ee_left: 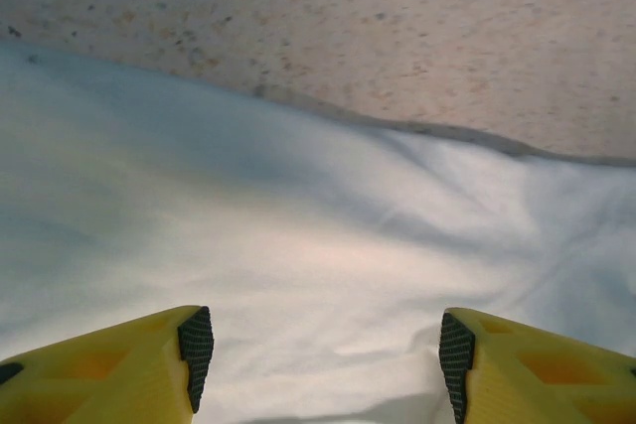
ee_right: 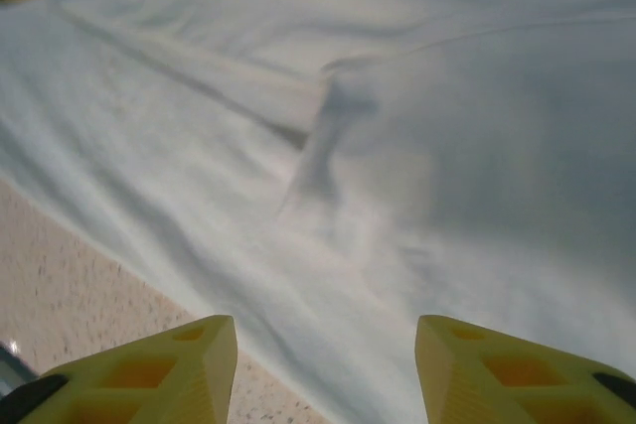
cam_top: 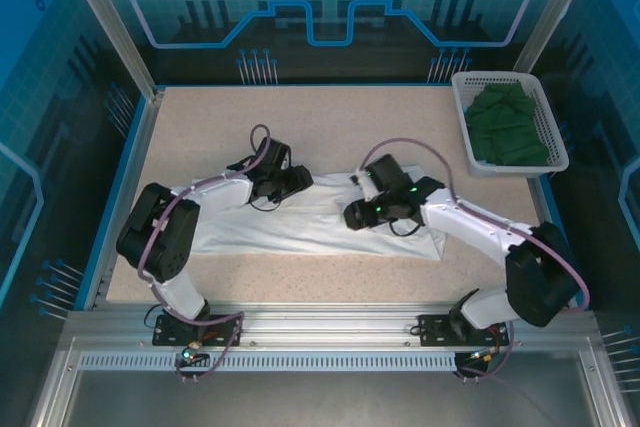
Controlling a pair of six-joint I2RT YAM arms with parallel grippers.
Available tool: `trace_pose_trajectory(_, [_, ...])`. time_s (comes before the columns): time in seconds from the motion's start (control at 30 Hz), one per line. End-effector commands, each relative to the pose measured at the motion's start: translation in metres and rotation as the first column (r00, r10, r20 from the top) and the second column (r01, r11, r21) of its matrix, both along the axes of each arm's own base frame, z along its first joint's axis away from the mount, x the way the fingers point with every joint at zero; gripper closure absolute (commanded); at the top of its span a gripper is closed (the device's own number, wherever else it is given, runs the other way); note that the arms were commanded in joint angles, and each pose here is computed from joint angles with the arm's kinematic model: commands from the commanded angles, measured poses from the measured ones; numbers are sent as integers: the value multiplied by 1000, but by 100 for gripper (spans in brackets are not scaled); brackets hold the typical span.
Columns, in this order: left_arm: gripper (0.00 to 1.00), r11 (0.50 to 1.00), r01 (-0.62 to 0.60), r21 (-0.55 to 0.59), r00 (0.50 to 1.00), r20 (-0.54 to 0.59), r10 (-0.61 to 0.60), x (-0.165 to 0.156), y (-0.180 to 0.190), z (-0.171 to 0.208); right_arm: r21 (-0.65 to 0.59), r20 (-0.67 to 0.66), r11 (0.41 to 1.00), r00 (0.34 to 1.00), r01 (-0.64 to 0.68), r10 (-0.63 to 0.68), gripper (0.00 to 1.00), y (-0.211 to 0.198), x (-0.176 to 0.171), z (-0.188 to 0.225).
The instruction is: Fold and stack the t-shirts
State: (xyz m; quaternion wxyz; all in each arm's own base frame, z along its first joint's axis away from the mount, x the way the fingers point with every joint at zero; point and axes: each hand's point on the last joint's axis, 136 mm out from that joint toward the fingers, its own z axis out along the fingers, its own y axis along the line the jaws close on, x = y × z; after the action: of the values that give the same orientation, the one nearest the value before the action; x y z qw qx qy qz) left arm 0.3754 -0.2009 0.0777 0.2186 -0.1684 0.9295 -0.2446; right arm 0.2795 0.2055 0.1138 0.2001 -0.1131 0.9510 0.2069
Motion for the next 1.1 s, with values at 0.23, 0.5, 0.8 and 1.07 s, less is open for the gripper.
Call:
trace_pose_trajectory(0.23, [44, 972, -214, 97, 977, 35, 212, -11, 58, 46, -162, -59, 850, 855, 501, -515, 51, -114, 73, -17])
trace_pose_trajectory(0.5, [39, 916, -395, 65, 917, -39, 398, -46, 114, 42, -319, -149, 787, 792, 528, -592, 56, -116, 112, -72])
trace_pose_trajectory(0.8, [32, 888, -456, 65, 890, 53, 453, -80, 148, 76, -403, -176, 719, 723, 566, -668, 57, -90, 162, -109])
trace_pose_trajectory(1.07, [27, 849, -523, 71, 852, 70, 519, -98, 172, 71, -280, -133, 787, 790, 549, -599, 55, -16, 250, -109])
